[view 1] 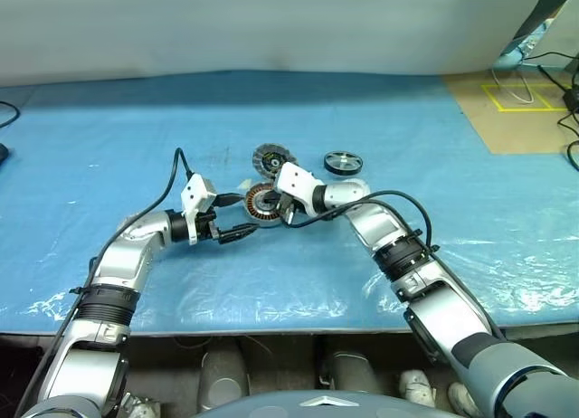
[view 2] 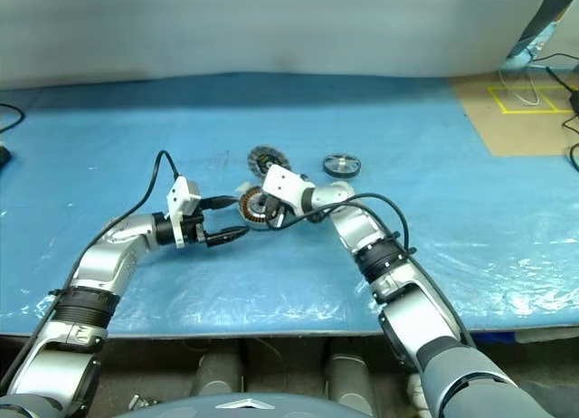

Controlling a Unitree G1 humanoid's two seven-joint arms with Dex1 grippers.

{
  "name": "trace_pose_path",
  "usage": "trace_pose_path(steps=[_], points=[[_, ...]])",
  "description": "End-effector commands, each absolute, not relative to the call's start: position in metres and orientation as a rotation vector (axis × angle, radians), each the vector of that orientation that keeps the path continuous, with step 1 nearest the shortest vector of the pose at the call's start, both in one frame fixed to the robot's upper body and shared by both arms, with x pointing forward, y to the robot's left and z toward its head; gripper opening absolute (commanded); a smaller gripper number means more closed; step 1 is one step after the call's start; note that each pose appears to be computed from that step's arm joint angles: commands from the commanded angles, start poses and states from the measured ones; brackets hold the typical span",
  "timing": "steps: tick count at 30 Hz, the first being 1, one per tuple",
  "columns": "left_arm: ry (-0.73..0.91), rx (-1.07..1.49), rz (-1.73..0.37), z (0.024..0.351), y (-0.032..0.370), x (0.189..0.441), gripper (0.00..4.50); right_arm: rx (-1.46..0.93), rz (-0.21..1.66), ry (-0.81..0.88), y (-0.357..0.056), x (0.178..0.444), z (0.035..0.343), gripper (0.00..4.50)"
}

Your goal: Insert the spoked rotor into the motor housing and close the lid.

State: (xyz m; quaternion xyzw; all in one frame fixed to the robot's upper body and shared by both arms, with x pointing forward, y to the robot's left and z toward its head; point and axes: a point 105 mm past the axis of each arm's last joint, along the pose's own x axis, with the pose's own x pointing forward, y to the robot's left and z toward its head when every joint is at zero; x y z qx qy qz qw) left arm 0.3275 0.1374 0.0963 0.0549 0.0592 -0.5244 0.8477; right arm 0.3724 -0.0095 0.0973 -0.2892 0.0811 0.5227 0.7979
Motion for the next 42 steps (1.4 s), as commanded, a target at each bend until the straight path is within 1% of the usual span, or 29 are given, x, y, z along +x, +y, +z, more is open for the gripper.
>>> trace_pose_path(steps=[1,3,6,8,13,17,21,23,26,29,34,36,42], points=[[0.080,0.134,-1.121,0.107,0.135,0.329,4.50,-0.400,1.094,0.280,-0.024,0.372,0.091,0.02],[0.079,0.132,-1.124,0.107,0.134,0.328,4.50,-0.209,1.136,0.201,-0.016,0.368,0.121,0.02],[0.080,0.127,-1.132,0.108,0.133,0.327,4.50,-0.097,1.150,0.145,-0.018,0.368,0.146,0.02],[0.079,0.125,-1.133,0.111,0.133,0.328,4.50,-0.077,1.159,0.136,-0.019,0.367,0.153,0.02],[0.073,0.127,-1.135,0.115,0.131,0.330,4.50,-0.209,1.159,0.171,-0.014,0.364,0.138,0.02],[0.069,0.122,-1.134,0.117,0.130,0.330,4.50,-0.384,1.153,0.185,-0.010,0.362,0.119,0.02],[0.070,0.121,-1.129,0.116,0.132,0.330,4.50,-0.415,1.163,0.199,-0.005,0.360,0.110,0.02],[0.070,0.121,-1.128,0.116,0.132,0.329,4.50,-0.451,1.132,0.225,-0.009,0.365,0.100,0.02],[0.072,0.118,-1.130,0.114,0.131,0.327,4.50,-0.470,1.109,0.232,-0.012,0.371,0.098,0.02],[0.076,0.117,-1.128,0.112,0.131,0.327,4.50,-0.524,1.125,0.234,-0.010,0.368,0.095,0.02],[0.076,0.117,-1.125,0.111,0.131,0.328,4.50,-0.694,1.128,0.296,-0.012,0.363,0.075,0.02],[0.076,0.118,-1.125,0.111,0.131,0.329,4.50,-0.732,1.138,0.318,-0.013,0.360,0.069,0.02],[0.072,0.115,-1.130,0.111,0.128,0.330,4.50,-0.798,1.105,0.379,-0.022,0.362,0.056,0.02]])
